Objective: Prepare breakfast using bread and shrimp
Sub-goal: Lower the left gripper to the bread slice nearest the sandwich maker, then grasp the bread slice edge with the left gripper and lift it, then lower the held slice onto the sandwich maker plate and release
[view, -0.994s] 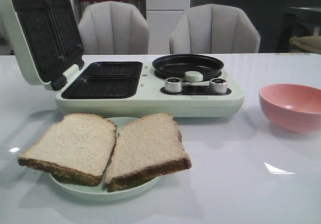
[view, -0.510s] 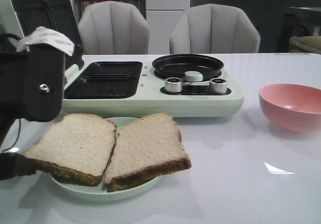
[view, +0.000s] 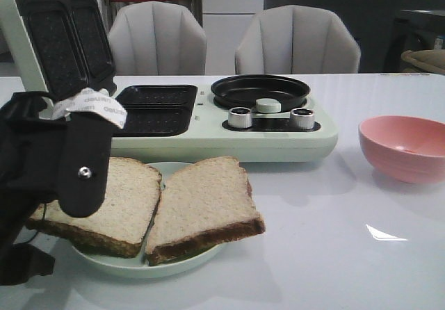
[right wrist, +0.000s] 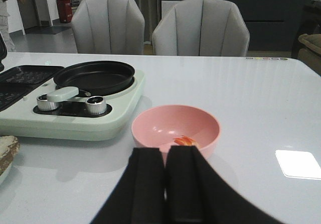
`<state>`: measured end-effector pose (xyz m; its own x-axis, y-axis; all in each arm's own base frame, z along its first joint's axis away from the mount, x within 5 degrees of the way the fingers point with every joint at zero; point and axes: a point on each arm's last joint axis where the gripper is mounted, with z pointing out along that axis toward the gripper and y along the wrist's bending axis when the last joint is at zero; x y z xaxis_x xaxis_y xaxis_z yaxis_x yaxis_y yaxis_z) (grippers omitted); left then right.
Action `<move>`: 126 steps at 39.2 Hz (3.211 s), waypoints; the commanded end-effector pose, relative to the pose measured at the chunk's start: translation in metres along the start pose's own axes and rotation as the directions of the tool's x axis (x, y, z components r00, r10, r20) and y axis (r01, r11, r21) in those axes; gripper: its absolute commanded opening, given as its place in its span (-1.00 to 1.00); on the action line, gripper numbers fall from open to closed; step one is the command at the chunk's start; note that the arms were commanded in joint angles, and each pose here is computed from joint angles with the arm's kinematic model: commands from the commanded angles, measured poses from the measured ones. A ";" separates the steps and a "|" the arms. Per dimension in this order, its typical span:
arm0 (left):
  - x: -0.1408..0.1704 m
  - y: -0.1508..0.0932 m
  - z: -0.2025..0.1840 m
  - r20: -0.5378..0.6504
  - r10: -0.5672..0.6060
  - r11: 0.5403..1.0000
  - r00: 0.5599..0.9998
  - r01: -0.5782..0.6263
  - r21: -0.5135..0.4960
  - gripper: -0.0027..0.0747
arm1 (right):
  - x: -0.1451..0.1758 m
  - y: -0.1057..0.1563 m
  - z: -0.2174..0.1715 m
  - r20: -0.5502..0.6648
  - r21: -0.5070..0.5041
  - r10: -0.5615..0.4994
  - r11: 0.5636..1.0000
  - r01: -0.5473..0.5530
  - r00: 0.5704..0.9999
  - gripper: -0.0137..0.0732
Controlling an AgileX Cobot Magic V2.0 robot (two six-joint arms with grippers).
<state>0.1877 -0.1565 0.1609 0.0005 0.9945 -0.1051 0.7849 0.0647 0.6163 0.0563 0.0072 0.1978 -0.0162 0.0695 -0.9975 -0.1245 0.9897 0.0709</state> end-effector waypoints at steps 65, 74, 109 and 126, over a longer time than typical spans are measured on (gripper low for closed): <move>-0.007 0.032 -0.007 -0.029 0.113 0.978 0.993 -0.117 -0.175 -0.62 | -0.015 0.001 -0.003 0.130 0.001 -0.010 1.000 0.010 0.992 -0.32; -0.005 0.045 -0.032 0.034 0.077 0.966 0.996 -0.066 -0.251 -0.62 | -0.015 0.001 -0.003 0.130 0.001 -0.010 1.000 0.010 0.992 -0.32; -0.036 0.214 -0.028 0.171 -0.061 0.836 0.983 0.144 -0.530 -0.62 | -0.015 0.001 -0.003 0.130 0.001 -0.010 1.000 0.010 0.992 -0.32; -0.013 0.240 0.031 0.174 -0.042 0.870 0.984 0.122 -0.478 -0.62 | -0.015 0.001 -0.003 0.130 0.001 -0.010 1.000 0.010 0.992 -0.32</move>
<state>0.3905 -0.1587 0.2571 0.0433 0.9687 -0.2445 0.4548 0.1988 0.8681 0.0563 0.0072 0.1978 -0.0162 0.0695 -0.9975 -0.1245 0.9897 0.0709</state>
